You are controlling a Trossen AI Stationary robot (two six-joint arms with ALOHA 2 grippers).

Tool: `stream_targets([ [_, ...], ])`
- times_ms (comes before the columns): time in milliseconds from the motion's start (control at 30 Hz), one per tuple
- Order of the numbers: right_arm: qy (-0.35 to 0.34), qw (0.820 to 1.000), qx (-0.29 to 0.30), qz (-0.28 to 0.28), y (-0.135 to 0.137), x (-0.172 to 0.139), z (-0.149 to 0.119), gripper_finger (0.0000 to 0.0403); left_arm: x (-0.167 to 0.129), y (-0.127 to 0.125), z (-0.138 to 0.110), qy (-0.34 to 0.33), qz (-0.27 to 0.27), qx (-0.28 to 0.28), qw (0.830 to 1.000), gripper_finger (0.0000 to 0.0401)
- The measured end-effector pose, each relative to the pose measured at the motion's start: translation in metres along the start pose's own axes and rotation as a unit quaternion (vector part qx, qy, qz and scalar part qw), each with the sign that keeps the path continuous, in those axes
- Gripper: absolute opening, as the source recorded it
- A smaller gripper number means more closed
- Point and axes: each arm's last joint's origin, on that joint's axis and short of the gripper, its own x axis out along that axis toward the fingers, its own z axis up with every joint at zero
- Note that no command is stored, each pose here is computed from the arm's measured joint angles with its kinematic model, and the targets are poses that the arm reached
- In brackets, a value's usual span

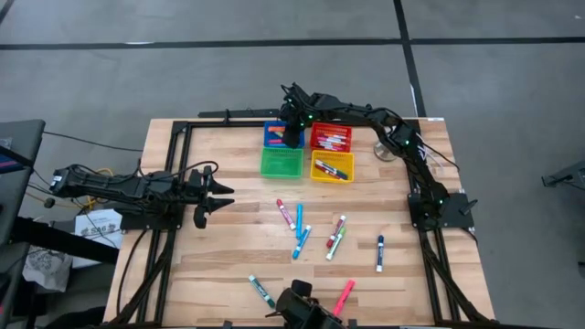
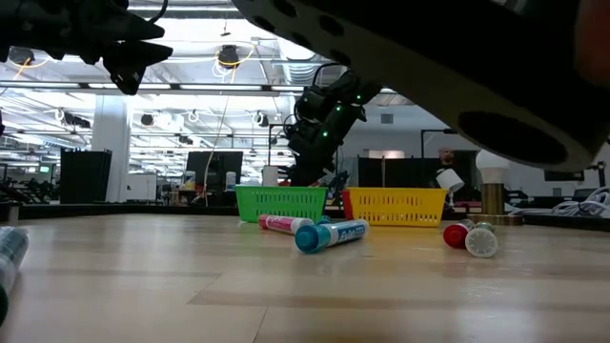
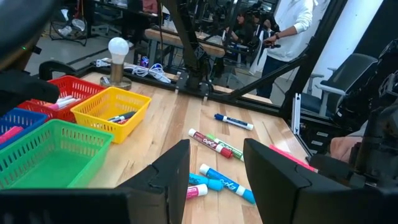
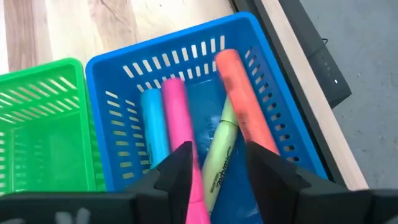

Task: Pick & Place Markers
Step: Put the orange highlighter into the blue basket, then put the pink highlighter into the blue basket

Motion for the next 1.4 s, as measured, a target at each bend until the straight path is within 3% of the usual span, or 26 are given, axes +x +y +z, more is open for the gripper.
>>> stream_targets([
  [233,0.000,1.000,0.017,0.002,0.001,-0.004,0.001,0.0172,0.000,0.000,0.000,-0.001,0.000,0.000,1.000,0.0149],
  [467,0.012,0.999,0.035,0.024,0.009,-0.020,0.004,0.0174,0.001,0.000,-0.001,0.003,0.001,0.000,1.000,0.0149],
  [633,-0.018,0.998,0.022,0.057,0.020,-0.041,0.016,0.0170,0.004,0.000,-0.003,0.014,0.003,0.002,1.000,0.0149],
  [1067,-0.085,0.991,-0.076,0.071,0.076,-0.144,0.045,0.0171,0.005,0.000,-0.003,0.013,0.003,0.002,1.000,0.0149],
  [1400,-0.046,0.985,-0.123,0.116,0.123,-0.203,0.032,0.0171,0.005,0.000,-0.003,0.012,0.003,0.002,1.000,0.0149],
])
